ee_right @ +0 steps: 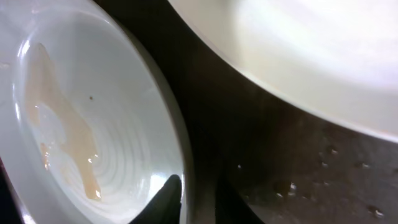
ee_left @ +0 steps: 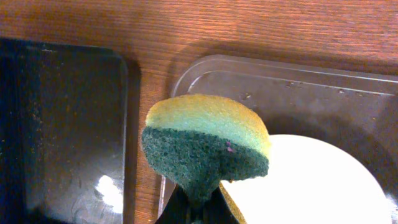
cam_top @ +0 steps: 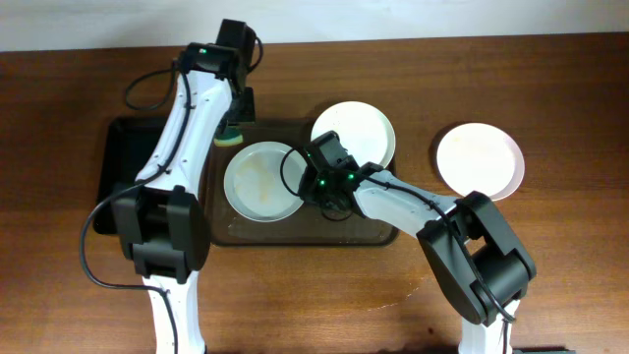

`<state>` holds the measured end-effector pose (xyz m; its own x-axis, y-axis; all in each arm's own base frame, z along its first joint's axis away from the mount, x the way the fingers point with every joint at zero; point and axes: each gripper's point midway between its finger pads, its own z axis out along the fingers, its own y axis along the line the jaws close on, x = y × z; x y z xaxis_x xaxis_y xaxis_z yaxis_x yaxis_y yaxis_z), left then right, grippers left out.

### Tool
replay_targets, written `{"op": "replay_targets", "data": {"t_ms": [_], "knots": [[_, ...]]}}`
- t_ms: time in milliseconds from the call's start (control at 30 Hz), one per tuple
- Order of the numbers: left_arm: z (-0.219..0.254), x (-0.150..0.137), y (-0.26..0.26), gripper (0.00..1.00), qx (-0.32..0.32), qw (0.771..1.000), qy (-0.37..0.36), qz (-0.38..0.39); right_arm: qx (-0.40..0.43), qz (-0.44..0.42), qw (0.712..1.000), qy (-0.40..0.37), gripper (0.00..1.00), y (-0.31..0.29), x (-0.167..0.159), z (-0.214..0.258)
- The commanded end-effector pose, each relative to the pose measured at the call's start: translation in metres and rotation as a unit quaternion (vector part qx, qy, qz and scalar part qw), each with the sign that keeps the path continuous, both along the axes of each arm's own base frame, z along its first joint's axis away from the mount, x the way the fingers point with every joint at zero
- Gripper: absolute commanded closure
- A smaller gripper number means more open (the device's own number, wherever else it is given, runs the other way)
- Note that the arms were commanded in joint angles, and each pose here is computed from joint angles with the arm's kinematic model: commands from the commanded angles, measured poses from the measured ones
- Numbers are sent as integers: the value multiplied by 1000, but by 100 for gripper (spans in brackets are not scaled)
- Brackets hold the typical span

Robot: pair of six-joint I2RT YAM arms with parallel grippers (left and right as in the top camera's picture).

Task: Clean dirty plates on tray and stack at the side
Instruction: 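Scrub the held plate with the sponge in the left gripper, then carry the plate right with the right gripper and stack it on the first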

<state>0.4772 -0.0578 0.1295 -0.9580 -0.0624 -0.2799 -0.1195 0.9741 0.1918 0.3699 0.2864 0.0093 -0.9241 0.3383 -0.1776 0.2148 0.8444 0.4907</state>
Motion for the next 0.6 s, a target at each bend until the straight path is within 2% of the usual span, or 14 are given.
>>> {"op": "replay_targets", "data": {"t_ms": [0,33,133,200,367,400,567], "knots": [[5,5,18,99,-4,1000,-5,14,-14,-13,1000,17,78,-6,-1,-22],[4,5,19,99,-9,1000,-5,16,-10,-10,1000,19,96,-5,-2,-21],[4,5,21,99,-10,1000,-4,17,-11,22,1000,18,96,2,-1,-7],[4,5,21,99,-10,1000,-4,18,-39,70,997,3,96,3,4,21],[4,4,22,98,-10,1000,-2,19,-213,123,968,-55,96,-31,18,81],[4,4,22,99,-10,1000,-2,19,-293,115,946,-76,96,-47,20,97],[4,5,24,98,-10,1000,-3,21,-465,99,865,-162,96,-58,13,133]]}}
